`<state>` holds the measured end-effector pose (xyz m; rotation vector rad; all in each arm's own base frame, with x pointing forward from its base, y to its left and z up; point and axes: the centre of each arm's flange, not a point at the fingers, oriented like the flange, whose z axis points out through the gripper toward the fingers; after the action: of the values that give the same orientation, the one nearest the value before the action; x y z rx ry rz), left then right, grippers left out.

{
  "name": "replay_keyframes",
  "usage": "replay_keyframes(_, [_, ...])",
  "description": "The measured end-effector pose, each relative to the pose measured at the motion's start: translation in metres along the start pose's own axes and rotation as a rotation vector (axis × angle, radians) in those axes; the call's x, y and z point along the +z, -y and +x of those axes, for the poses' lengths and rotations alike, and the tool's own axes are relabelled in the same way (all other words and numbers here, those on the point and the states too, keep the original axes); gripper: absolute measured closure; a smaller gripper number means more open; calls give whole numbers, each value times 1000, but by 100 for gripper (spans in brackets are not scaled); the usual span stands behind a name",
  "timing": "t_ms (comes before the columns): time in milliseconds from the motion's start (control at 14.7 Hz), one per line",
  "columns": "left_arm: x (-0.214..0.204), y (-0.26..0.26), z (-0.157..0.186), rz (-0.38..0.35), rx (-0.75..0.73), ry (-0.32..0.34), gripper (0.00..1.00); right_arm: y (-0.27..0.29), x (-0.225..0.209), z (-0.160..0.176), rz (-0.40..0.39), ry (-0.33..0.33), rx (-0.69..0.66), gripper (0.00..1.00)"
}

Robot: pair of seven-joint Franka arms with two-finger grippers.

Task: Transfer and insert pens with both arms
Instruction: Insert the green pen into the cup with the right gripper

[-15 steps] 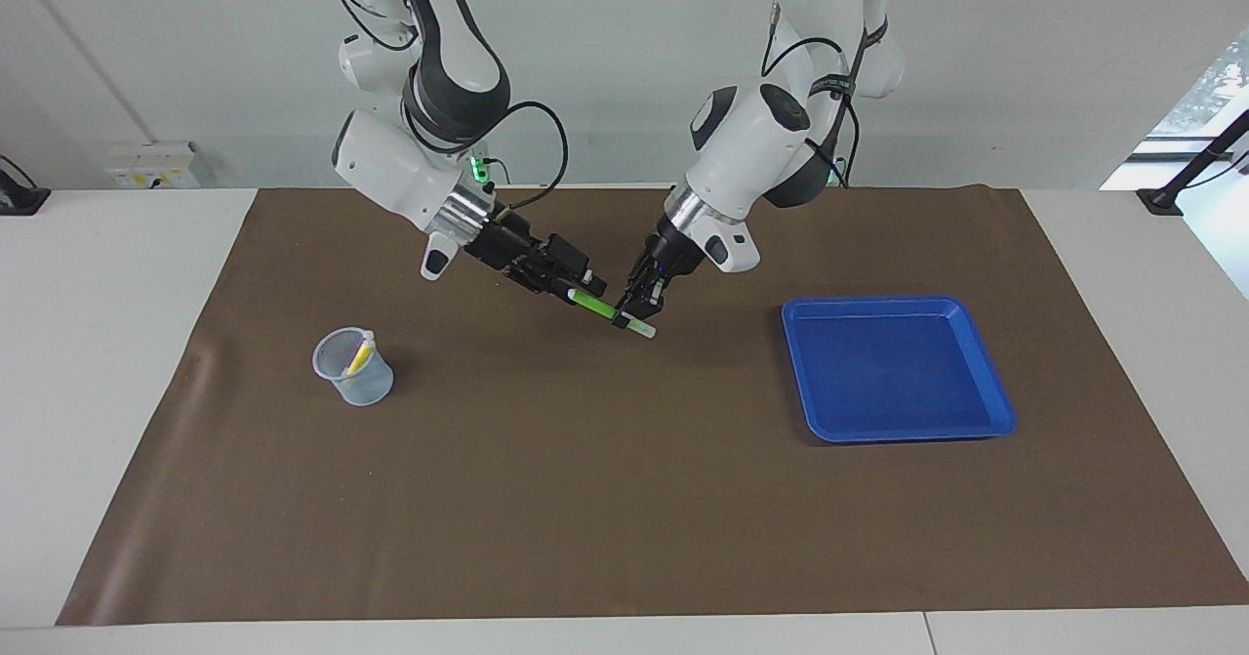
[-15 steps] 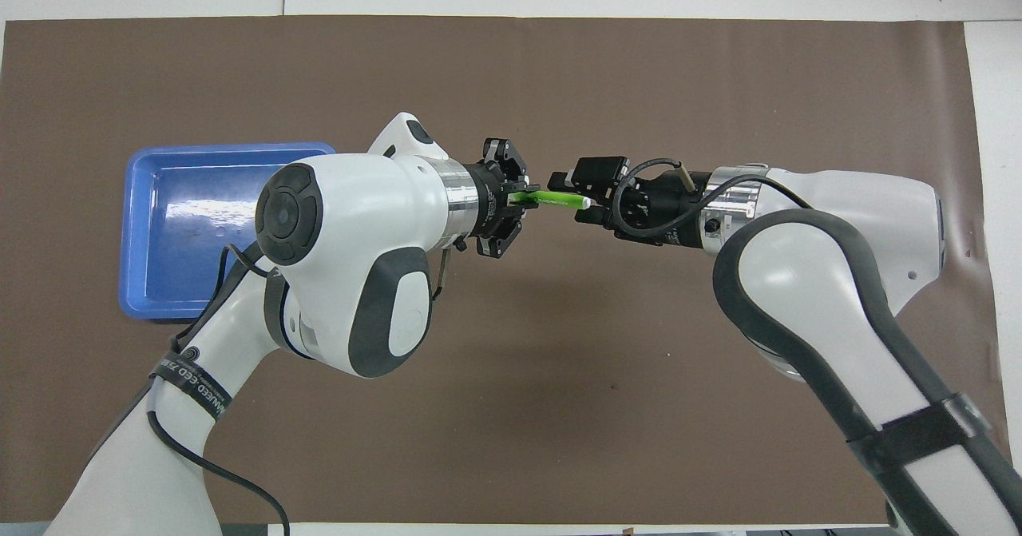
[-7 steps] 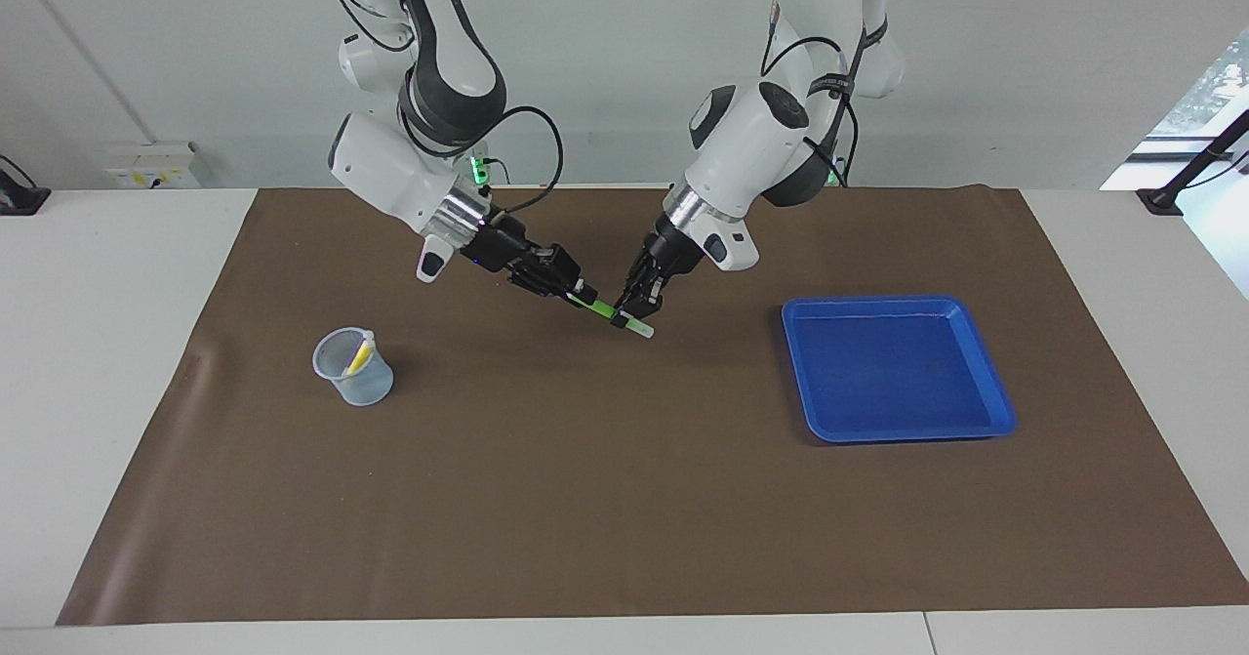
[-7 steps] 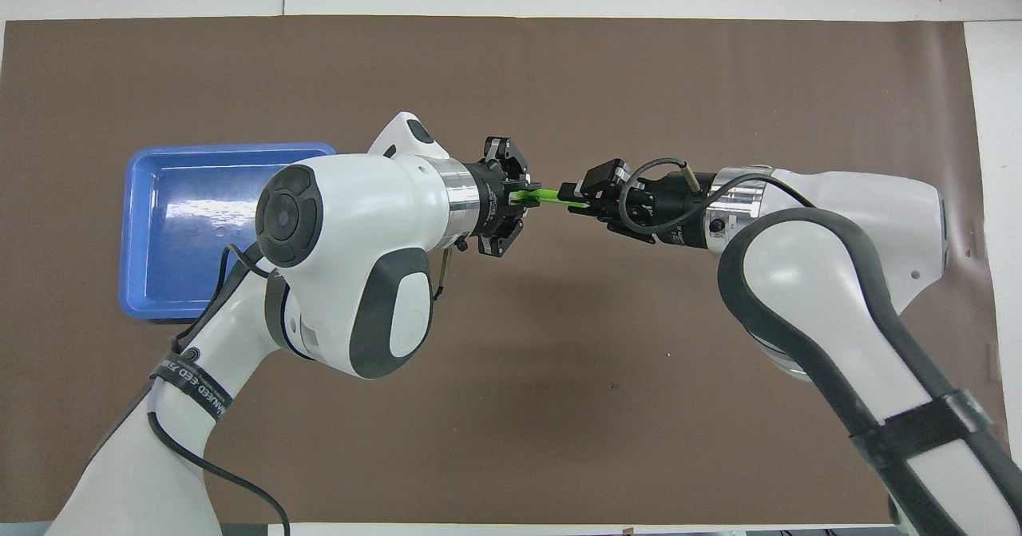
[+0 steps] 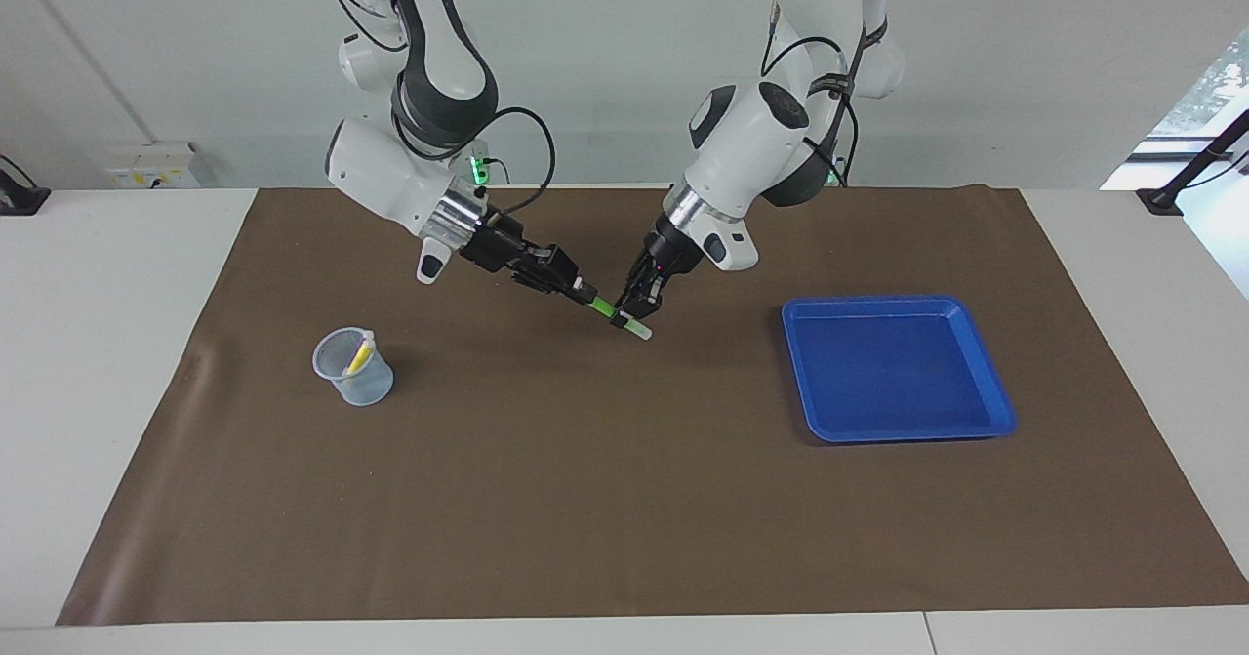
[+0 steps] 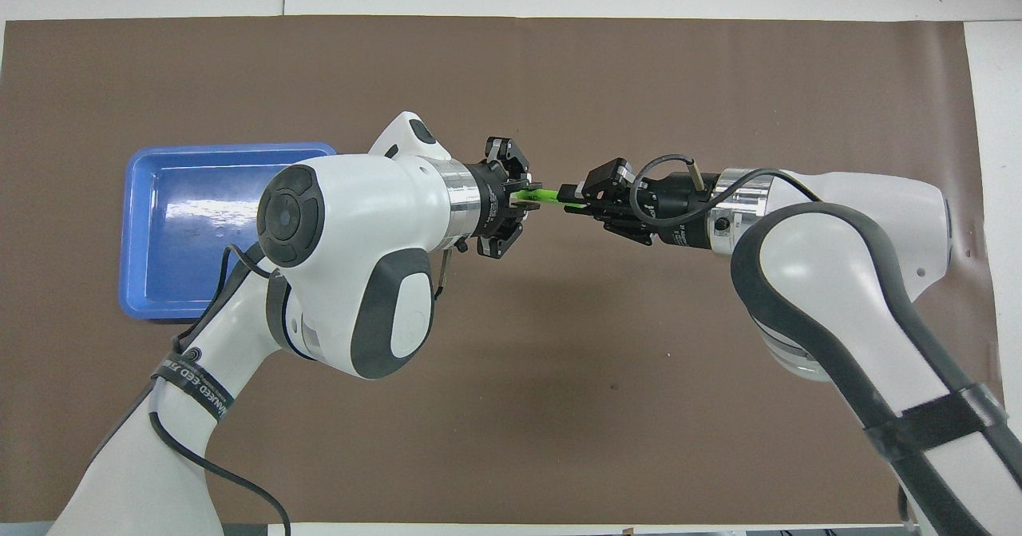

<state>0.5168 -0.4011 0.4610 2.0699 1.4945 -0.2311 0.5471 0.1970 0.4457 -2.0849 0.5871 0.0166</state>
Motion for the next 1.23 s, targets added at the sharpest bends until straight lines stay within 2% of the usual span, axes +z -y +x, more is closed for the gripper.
replay_keyframes(68, [2,1,2,3,36,-2,53,3,-3,1,-4,9,-15,81])
replay_keyframes(204, [2,0,10,7,108,-14,32,9,-16,7,-67,38,-92,81])
replay_keyframes(341, [1,-2,28,35,192,-52,8,17,-44,21,-178,72,-192,81])
replay_keyframes(409, [-1,-3,42,64,244,-67,0,18,-61,30,-247,87,-241,81])
replay_keyframes(613, [-13,-6,91,164,426,-68,0,18,-115,50,-458,144,-454,81])
replay_keyframes(749, [-27,-5,136,211,557,-71,0,8,-153,68,-572,183,-605,81])
replay_keyframes(886, [-41,4,185,274,697,-103,0,-3,-181,86,-706,228,-762,81])
replay_keyframes(1090, [-64,22,248,347,853,-107,0,-9,-191,105,-894,288,-989,81])
replay_keyframes(1226, [-84,32,282,374,940,-81,0,-10,-187,114,-945,311,-1104,81])
